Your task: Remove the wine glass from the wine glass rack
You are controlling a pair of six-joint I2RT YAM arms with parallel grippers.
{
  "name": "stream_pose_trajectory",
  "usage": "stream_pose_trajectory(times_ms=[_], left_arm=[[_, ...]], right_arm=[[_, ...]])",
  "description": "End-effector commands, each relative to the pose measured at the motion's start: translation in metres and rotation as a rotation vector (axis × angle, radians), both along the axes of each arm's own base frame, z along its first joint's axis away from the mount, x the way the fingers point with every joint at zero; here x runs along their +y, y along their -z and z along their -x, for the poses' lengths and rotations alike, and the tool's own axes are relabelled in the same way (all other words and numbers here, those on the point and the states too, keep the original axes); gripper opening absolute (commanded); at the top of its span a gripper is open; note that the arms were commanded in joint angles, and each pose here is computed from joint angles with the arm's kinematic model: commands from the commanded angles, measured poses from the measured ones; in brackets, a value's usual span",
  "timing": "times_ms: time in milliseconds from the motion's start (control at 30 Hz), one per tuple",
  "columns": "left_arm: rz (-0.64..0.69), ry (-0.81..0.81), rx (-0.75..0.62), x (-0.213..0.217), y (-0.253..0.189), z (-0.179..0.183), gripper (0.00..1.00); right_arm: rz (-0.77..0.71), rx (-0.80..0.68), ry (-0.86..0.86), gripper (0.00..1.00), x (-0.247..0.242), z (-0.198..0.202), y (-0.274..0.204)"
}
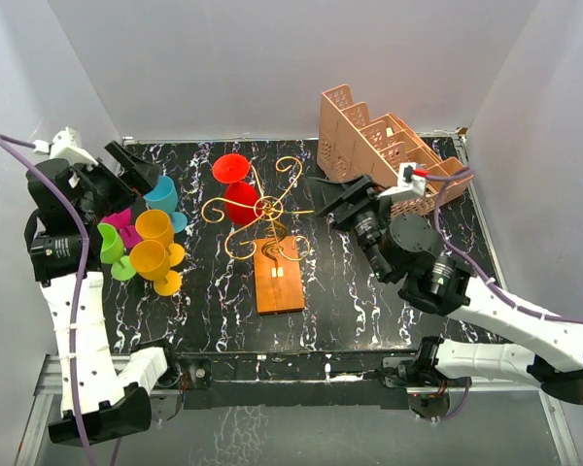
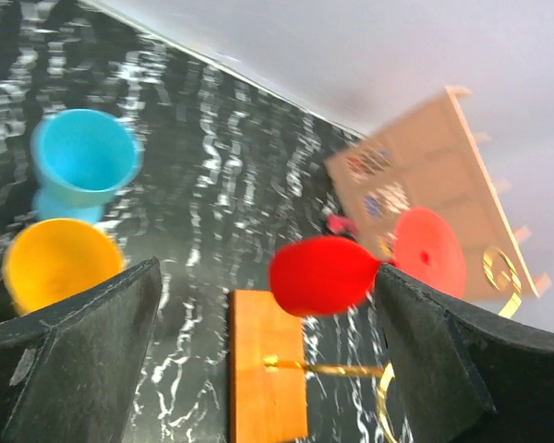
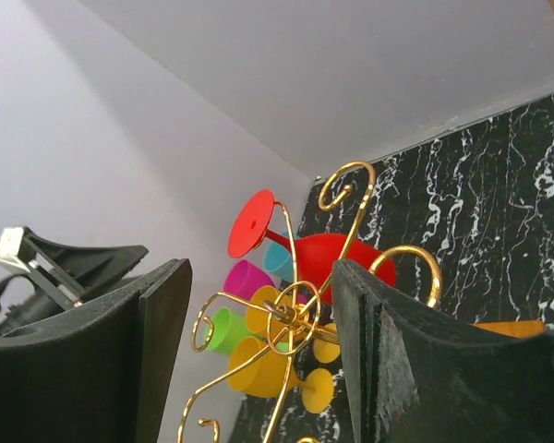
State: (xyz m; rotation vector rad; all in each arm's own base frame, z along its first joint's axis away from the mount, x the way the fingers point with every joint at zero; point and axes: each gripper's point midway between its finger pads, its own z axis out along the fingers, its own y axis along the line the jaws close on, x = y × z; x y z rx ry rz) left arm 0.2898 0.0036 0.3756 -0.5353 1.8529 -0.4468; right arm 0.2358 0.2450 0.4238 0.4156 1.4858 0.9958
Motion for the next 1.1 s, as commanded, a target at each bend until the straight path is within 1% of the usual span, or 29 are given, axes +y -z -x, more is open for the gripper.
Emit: stream_pose_trajectory(times_ms=[0,133,200,300,400,567,700,800,933,1067], left_arm=[[0.015,0.346,-0.153,-0.060,-0.030,0.014,0.97],[0.071,0.449,-0.183,-0.080,-0.032,0.021,0.97],[0.107,0.475,-0.181,-0.086,-0.029,0.022,0.97],[0.150,0.506,-0.185,-0.092,-0.027,0.025,0.97],[0.147,0.527,-0.196,-0.096,-0.025,0.029,0.97],[0.097,0.530,-0.182,-0.098,-0.018,0.033,0.97],[0.038,0.521,-0.173,-0.098,-0.012,0.037,0.97],[-0.009,0.515,-0.166,-0.097,-0.007,0.040,0.97],[-0.076,0.493,-0.163,-0.094,-0.003,0.043,0.97],[-0.120,0.472,-0.162,-0.091,-0.001,0.047,0.97]], right_arm=[[0.164,-0.095,-0.049,0.67,0.015,-0.001,-0.027],[0.224,-0.076,-0.059,0.68,0.030,-0.007,-0.034],[0.234,-0.074,-0.089,0.68,0.043,-0.009,-0.038],[0.221,-0.067,-0.142,0.68,0.064,-0.010,-0.043],[0.182,-0.049,-0.195,0.66,0.086,-0.012,-0.048],[0.130,0.029,-0.279,0.66,0.118,-0.025,-0.036],[0.077,0.090,-0.310,0.65,0.126,-0.045,-0.026],[0.068,0.115,-0.304,0.64,0.129,-0.055,-0.018],[0.074,0.136,-0.304,0.57,0.133,-0.063,-0.010],[0.076,0.165,-0.292,0.53,0.134,-0.070,-0.002]])
